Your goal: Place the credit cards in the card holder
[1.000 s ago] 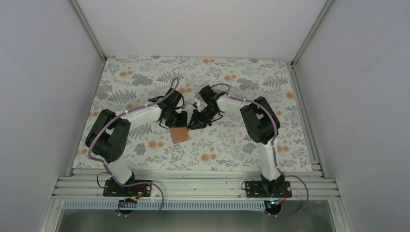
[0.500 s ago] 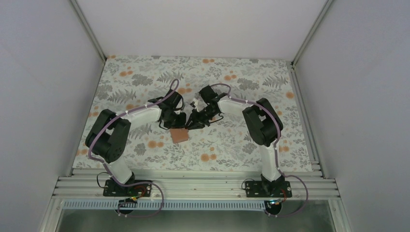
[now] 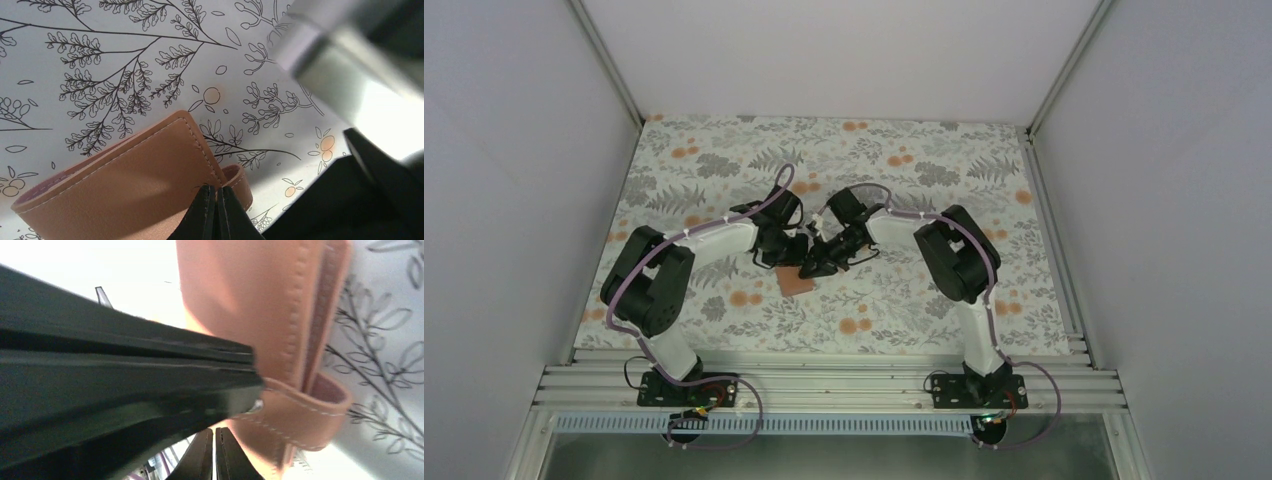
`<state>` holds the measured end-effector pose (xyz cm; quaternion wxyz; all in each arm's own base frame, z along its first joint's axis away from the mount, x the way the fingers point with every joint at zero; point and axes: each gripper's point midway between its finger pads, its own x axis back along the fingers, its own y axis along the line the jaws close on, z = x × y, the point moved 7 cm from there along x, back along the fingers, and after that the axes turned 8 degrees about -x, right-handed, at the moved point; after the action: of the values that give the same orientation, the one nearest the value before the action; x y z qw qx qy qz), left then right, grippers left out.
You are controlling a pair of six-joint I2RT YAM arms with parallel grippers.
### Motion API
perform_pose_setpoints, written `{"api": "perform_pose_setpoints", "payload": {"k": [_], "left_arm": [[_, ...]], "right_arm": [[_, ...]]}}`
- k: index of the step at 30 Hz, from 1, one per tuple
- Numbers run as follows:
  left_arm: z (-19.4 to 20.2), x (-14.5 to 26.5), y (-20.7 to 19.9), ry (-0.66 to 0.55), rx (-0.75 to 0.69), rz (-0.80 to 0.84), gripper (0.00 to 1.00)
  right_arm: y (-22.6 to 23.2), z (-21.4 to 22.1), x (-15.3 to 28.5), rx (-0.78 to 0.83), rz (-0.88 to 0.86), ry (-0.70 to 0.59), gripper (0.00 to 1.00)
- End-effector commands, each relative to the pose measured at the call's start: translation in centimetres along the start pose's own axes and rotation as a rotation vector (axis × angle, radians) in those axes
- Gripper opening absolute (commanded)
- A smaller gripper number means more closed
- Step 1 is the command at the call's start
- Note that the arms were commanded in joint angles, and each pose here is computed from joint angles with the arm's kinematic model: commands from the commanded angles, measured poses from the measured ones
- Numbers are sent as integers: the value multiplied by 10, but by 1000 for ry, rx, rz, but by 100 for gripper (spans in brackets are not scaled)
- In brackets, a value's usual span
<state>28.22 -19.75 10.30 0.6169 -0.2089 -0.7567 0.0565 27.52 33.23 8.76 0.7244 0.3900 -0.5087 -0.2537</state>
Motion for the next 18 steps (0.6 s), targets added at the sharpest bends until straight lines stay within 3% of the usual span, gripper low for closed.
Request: {"api": "perform_pose_setpoints", "payload": {"k": [1,6,18], "left_arm": [[2,2,-1,-2,-29,-14,2],[3,5,-1,2,-28,-21,2],[5,9,5,11,-23,-75,2]], "right_arm": [[-27,2,-17,-43,39,19,4],[-54,3,-18,-139,125,2,4],[-65,5,-18,-191,170,9,4]]}}
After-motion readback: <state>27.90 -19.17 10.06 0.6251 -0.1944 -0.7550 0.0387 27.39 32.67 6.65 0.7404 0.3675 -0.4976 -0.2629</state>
